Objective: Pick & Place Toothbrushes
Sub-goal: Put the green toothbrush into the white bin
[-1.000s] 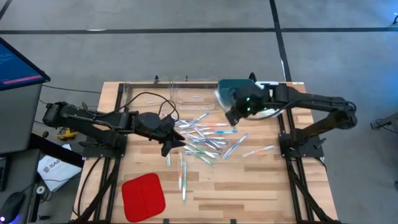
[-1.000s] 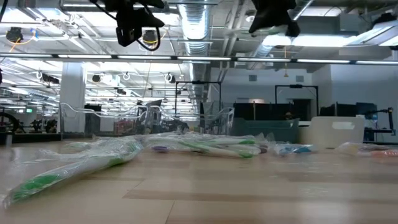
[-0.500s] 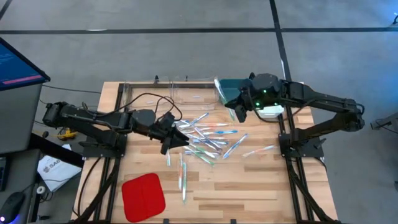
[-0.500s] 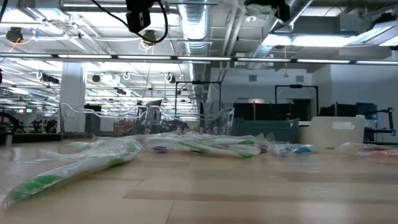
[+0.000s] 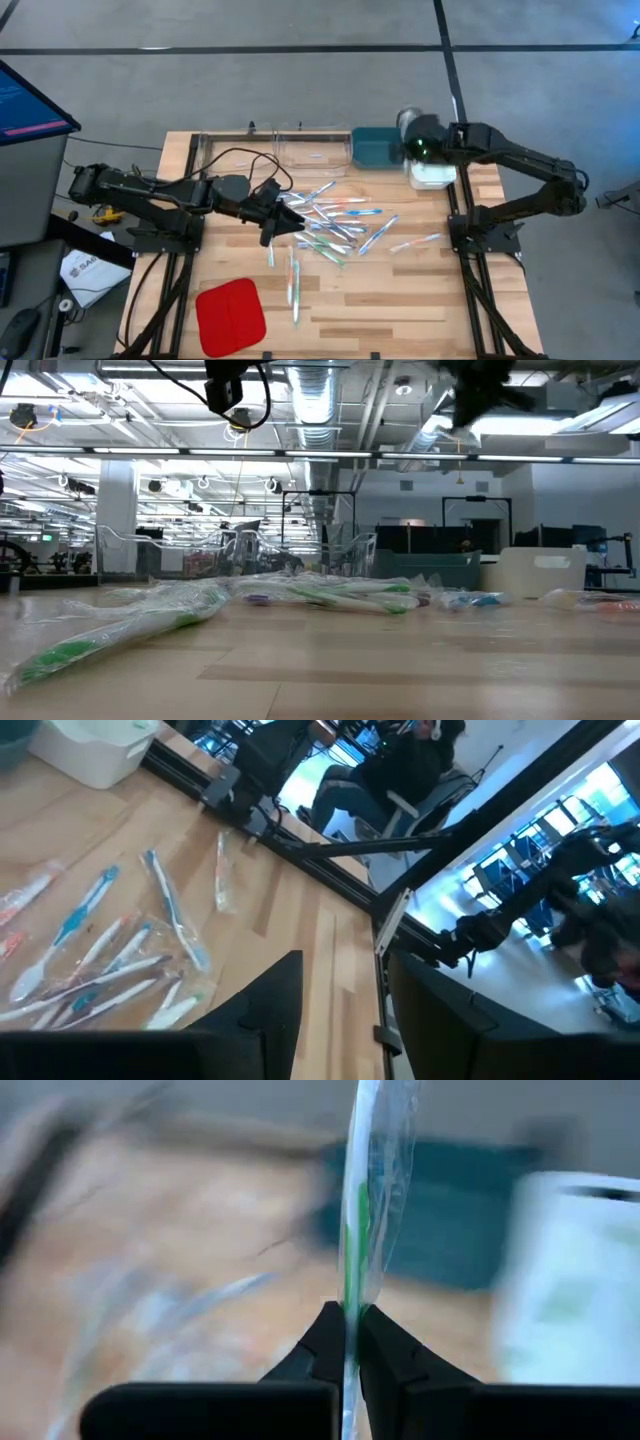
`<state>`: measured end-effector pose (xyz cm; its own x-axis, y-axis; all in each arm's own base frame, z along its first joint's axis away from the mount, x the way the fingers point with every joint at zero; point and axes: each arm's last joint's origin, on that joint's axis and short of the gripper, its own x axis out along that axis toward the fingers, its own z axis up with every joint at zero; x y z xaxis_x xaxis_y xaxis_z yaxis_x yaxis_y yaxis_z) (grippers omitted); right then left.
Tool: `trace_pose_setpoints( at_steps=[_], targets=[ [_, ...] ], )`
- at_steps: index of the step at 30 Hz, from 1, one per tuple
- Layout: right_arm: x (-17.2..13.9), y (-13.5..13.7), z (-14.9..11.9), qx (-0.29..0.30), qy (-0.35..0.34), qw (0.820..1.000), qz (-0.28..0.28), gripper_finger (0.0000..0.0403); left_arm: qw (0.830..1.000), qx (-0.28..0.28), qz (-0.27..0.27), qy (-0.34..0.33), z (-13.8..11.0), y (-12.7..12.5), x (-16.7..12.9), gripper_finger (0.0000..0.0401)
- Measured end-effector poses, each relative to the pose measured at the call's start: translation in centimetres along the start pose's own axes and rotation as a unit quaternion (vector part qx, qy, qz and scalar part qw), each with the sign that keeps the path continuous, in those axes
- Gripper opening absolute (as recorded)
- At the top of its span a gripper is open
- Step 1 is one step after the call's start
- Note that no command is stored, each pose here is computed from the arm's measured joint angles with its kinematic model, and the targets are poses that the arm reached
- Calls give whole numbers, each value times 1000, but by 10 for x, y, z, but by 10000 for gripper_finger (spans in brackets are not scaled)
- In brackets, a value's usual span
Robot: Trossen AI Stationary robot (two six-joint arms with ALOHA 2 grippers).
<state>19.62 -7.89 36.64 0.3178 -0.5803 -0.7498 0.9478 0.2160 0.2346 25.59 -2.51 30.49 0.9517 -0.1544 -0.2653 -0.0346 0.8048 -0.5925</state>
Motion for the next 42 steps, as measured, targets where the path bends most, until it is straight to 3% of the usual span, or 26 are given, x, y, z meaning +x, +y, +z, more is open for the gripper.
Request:
trace_pose_setpoints(
  at_steps=[2, 5, 13, 20, 29, 42],
  targets=[
    [10, -9, 10, 73, -36, 996, -35, 6, 1000, 7, 6, -5, 0, 0, 0, 144],
    [27, -18, 27, 155, -63, 985, -31, 8, 1000, 8, 13, -15, 1, 0, 0, 144],
    [77, -54, 28, 256, 10, 958, -130, 5, 1000, 4, 2, -18, 0, -4, 0, 144],
    [101, -86, 15, 272, 57, 939, -205, 5, 1000, -5, -20, -8, -6, -14, 0, 144],
    [121, -111, 9, 263, 74, 936, -222, 5, 1000, -2, -30, -4, -10, -21, 0, 144],
    [138, -126, -7, 261, 94, 933, -229, 5, 1000, -3, 1, -30, -6, -15, 0, 144]
  ],
)
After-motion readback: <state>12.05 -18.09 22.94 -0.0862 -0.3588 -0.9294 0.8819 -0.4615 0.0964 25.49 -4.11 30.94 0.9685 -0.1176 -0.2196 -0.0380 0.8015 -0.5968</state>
